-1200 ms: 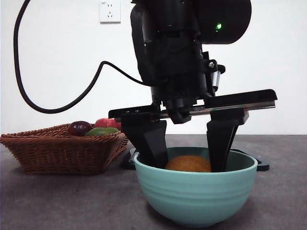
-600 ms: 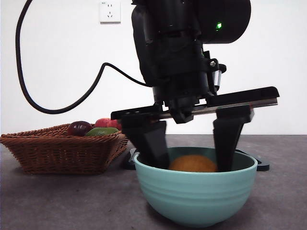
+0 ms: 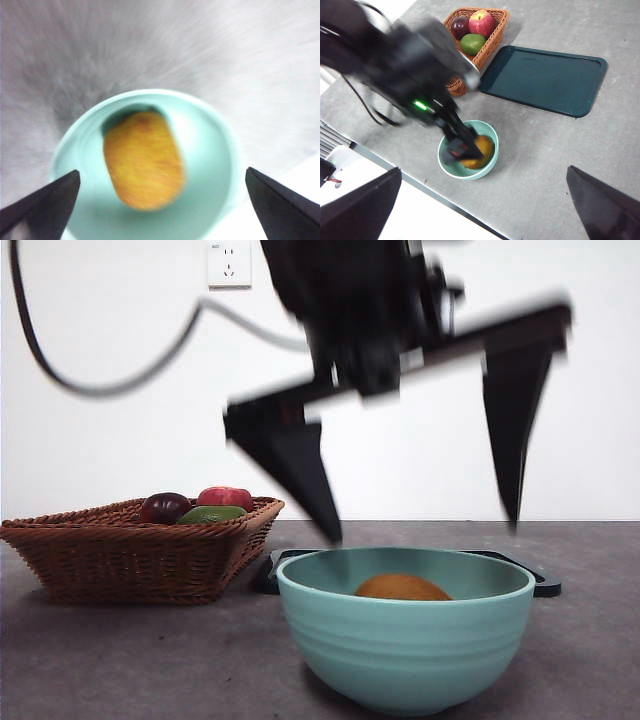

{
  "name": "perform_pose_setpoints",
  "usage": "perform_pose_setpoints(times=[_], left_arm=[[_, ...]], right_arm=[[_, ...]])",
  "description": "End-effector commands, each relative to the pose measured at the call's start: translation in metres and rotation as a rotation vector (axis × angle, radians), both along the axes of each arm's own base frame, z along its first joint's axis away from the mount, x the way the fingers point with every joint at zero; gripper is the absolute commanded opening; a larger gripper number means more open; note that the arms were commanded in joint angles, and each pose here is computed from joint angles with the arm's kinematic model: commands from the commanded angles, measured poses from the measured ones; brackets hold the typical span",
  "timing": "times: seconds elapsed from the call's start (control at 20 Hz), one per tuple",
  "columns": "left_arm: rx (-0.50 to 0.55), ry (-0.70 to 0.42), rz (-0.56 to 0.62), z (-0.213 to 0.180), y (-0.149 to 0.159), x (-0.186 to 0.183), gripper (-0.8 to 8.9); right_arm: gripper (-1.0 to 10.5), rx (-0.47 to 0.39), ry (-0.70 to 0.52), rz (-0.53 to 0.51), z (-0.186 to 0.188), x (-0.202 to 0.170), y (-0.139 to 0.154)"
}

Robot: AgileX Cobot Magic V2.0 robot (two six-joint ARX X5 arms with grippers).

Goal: Pick up the wifruite, put it on the bowl, pick up the plate, put it on desk

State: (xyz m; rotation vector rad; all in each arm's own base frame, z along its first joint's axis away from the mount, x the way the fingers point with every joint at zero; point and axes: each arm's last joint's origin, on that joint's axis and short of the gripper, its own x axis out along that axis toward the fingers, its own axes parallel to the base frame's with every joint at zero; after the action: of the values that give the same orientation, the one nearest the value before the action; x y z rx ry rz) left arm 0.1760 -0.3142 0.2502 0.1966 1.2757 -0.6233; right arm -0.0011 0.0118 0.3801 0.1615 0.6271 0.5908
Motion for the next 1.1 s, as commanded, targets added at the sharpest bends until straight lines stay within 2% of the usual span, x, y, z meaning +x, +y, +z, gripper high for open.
perform_pose_setpoints(times=[0.05, 0.35, 0.5, 0.6, 0.85, 1.1], left_arm=[[-0.081, -0.073, -0.078, 0.034, 0.007, -0.014, 5.30], [-0.265, -0.276, -0.226, 0.121, 0.071, -0.052, 5.30], [-0.313, -0.383, -0.291, 0.152, 0.114, -0.073, 5.30], [-0.307, -0.470, -0.315, 0.166, 0.140, -0.085, 5.30], [-0.318, -0.512, -0.313, 0.179, 0.194, -0.112, 5.30], [-0.356, -0.558, -0.322, 0.162, 0.245, -0.139, 5.30]], right_arm=[[5.6, 0.006, 0.005, 0.003, 0.003, -0.003, -0.001], [5.6, 0.005, 0.005, 0.002, 0.003, -0.003, -0.001], [5.6, 0.003, 0.001, -0.002, 0.003, -0.003, -0.001], [5.6, 0.003, 0.004, -0.005, 0.003, -0.003, -0.001], [5.6, 0.039, 0.047, -0.044, 0.003, 0.000, 0.000], [5.6, 0.069, 0.103, -0.092, 0.003, 0.004, 0.000]])
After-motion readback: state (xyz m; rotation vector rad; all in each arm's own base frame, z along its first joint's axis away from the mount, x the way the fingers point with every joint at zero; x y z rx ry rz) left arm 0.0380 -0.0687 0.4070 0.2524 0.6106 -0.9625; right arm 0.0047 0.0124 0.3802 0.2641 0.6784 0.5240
